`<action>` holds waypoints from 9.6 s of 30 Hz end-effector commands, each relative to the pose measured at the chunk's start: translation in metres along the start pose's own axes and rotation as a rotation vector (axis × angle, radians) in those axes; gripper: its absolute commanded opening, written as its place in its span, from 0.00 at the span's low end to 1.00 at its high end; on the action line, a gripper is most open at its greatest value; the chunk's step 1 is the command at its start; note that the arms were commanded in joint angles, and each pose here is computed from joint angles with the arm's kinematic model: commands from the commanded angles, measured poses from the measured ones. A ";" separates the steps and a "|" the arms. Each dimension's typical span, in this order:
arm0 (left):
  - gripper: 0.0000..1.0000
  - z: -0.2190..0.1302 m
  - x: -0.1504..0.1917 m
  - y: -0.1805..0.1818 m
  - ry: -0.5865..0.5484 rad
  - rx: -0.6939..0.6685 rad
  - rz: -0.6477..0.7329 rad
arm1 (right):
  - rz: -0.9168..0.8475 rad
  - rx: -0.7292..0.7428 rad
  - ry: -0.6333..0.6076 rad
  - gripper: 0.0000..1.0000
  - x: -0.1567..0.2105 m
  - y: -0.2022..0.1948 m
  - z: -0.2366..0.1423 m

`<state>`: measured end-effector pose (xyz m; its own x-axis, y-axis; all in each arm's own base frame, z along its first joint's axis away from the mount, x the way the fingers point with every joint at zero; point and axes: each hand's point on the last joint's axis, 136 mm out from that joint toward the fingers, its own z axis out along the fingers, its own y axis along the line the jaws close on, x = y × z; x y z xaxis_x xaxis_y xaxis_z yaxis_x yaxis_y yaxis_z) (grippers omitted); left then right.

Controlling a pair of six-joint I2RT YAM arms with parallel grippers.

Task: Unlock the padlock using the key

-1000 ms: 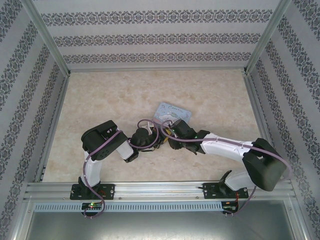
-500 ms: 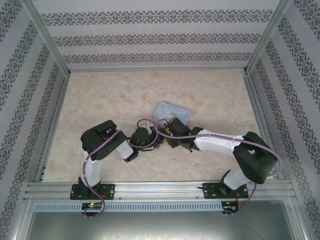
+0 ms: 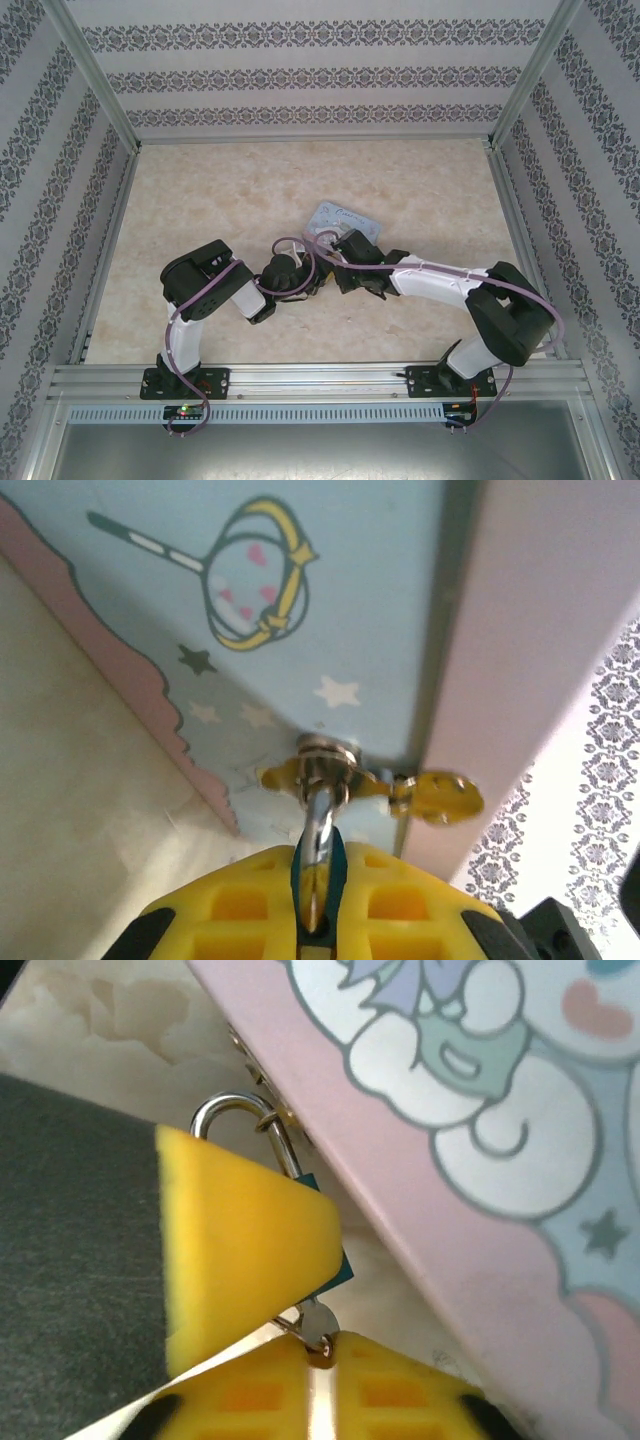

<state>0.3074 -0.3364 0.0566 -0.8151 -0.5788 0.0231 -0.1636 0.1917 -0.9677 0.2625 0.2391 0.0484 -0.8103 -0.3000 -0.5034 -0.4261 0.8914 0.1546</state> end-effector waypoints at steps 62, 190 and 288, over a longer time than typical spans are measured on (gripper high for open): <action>1.00 -0.100 -0.078 -0.051 -0.122 -0.519 0.506 | 0.354 -0.357 -0.192 0.48 -0.044 -0.007 0.026; 0.95 -0.065 -0.082 0.065 0.125 -1.189 0.887 | 0.872 -0.346 -0.147 0.00 -0.042 -0.106 0.047; 1.00 -0.264 -0.262 -0.016 -0.767 -1.054 1.158 | 0.410 0.698 -0.669 0.98 -0.043 -0.277 -0.148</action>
<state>0.3588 0.0285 0.1178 -0.5020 0.0752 -0.8616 -0.2707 0.9325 0.2391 0.3475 -0.0405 0.1434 -0.4223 0.2218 -0.8789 0.3364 0.9387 0.0752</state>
